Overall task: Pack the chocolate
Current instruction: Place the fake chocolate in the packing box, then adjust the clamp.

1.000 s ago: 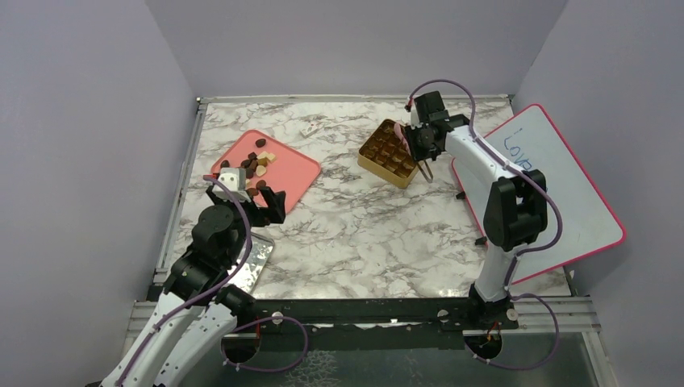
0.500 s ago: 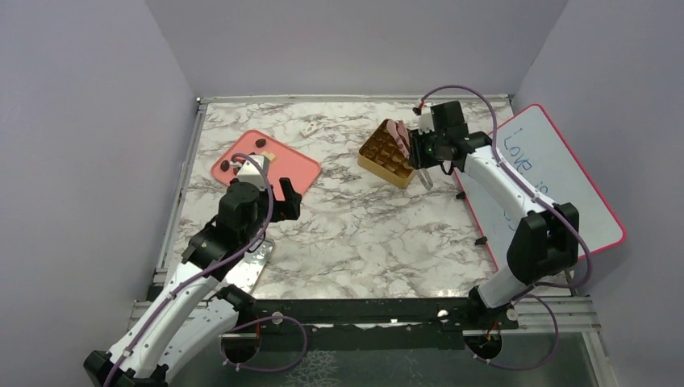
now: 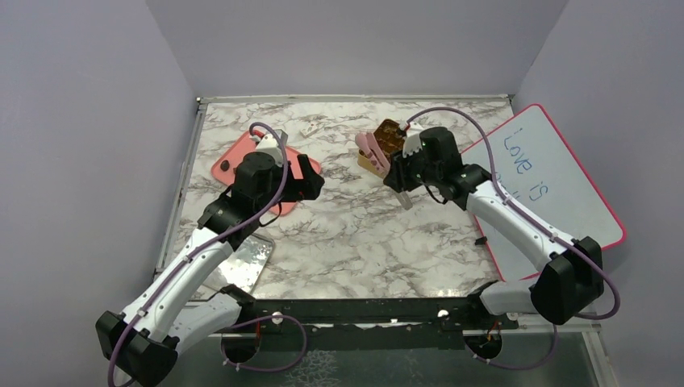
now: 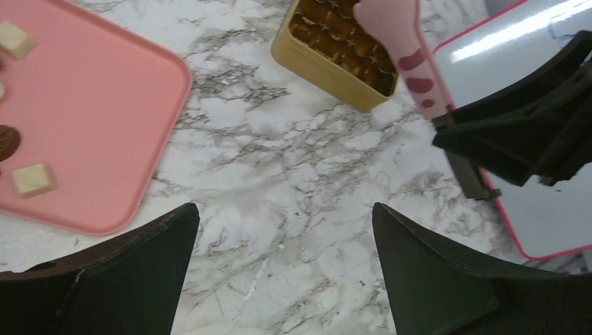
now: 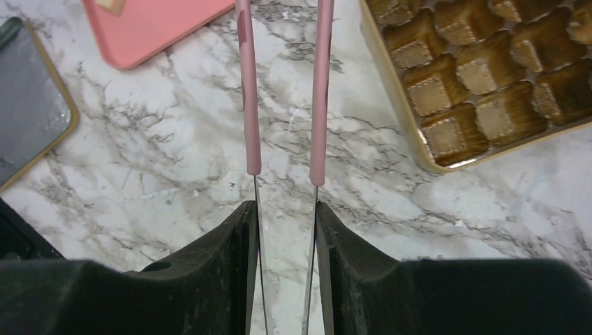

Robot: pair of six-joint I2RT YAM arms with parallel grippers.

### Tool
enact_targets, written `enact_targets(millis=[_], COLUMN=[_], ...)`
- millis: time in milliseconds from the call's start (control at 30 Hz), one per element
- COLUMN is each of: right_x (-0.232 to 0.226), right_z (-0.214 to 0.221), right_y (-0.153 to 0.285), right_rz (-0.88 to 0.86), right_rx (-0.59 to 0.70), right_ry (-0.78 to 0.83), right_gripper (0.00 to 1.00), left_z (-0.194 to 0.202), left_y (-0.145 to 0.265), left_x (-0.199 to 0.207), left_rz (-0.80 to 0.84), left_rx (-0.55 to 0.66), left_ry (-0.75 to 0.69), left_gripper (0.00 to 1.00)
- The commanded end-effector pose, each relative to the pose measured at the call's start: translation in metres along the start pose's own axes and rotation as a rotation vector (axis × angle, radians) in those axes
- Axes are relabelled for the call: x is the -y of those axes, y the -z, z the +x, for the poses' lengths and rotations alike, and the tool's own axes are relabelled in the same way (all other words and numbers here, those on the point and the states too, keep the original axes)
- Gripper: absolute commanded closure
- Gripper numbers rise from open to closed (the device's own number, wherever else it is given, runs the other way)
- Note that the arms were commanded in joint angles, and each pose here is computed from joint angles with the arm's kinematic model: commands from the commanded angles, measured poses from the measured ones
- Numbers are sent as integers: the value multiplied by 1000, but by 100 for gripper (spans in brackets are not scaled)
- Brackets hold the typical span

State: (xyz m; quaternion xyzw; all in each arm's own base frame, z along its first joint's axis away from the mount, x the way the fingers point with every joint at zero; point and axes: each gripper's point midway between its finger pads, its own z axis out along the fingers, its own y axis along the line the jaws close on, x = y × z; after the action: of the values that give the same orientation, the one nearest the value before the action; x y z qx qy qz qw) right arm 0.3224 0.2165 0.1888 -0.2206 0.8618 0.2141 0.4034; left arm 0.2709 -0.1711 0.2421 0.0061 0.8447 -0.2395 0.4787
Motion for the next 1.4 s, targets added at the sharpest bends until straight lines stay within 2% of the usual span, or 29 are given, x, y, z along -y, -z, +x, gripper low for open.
enact_targets(millis=[0,167,333,500,600,700,800,933,1000,1167,1367], right_x=[-35,-79,-113,-142,-136,-127,-128,-132,-137,-139,-142], right_z=[-12,-1,5,12,6,-7,-13,-11,-9,-8,-9], right_y=[3,5,11,21,28,37,40,34,32,20,-13], right_rz=[-86,-170,-210,-303,-248,-195,-196,-219,-246,-249,-229], right_rx=[90,105,114,104,109,170,213,201,195,183,146], right_ry=[9,60,132,249,291,306,304,306,305,307,313], right_gripper=[62,63,63,62,63,63,63,63,63,63,63], left_z=[-23,-21,-28,-14,3,15,22,27,21,-17,-39], left_y=[5,1,-3,-27,-40,-41,-37,-32,-23,17,53], left_x=[53,77,88,60,25,0,-9,-12,-8,1,-5], left_rz=[245,376,434,283,89,-22,-47,-40,-18,41,42], left_rx=[38,24,47,9,-33,-48,-38,-36,-16,143,283], left_ry=[121,271,311,294,259,219,220,208,190,134,52], left_gripper=[10,21,25,28,31,32,32,34,31,19,13])
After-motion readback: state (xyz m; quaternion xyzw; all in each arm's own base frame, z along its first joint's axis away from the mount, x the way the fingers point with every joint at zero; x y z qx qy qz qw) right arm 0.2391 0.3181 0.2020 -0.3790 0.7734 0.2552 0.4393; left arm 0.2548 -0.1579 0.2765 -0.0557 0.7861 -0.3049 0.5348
